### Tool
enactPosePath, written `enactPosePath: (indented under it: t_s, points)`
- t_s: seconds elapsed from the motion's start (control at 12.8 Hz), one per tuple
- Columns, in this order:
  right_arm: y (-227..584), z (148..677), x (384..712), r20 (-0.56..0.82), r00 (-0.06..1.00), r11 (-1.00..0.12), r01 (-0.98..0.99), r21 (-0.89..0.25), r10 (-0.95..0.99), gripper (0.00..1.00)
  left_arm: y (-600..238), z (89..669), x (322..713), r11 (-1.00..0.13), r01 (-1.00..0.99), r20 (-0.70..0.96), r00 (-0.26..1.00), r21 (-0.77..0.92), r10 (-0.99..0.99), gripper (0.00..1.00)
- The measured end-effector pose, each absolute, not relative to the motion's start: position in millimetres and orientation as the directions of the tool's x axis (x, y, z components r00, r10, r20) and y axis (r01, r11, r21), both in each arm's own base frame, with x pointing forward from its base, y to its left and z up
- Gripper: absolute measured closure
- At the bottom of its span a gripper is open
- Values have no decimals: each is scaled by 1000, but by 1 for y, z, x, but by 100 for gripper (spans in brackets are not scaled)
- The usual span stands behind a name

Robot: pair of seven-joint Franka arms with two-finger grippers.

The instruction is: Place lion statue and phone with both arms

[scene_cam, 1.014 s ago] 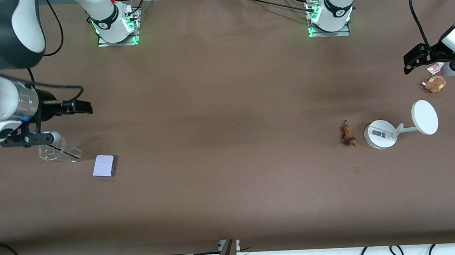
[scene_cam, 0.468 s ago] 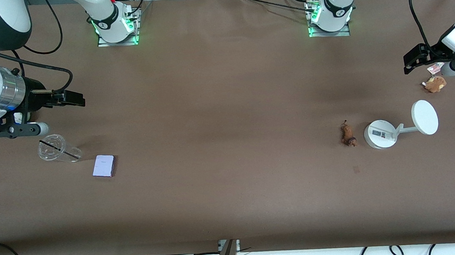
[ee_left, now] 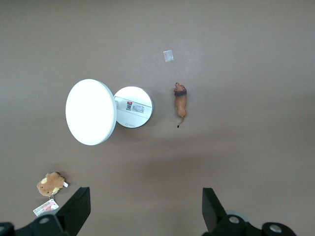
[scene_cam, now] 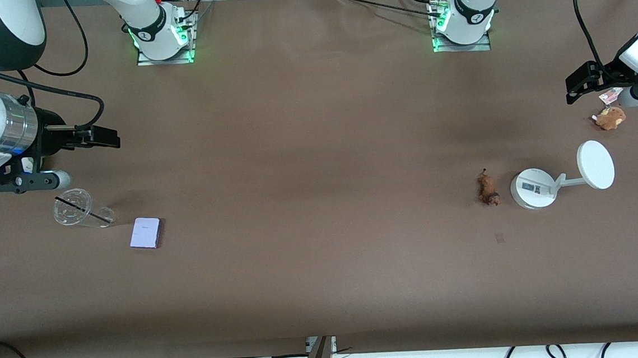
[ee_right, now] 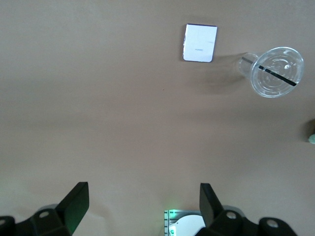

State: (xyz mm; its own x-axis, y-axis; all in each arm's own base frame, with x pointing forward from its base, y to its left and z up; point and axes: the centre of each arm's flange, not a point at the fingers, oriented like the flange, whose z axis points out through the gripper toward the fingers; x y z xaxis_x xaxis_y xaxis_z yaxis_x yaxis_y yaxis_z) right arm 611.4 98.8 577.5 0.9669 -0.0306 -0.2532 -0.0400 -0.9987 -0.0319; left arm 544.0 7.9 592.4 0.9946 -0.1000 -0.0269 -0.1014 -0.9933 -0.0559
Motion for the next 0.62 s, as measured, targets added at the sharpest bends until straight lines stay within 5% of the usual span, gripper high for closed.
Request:
enactPosePath:
  t_s: [0.62]
  points:
    - [72,592,595,-260,965,-1000,-28,-6,-25,0,8,592,544,-993,-102,-27,995,-56,-100,0]
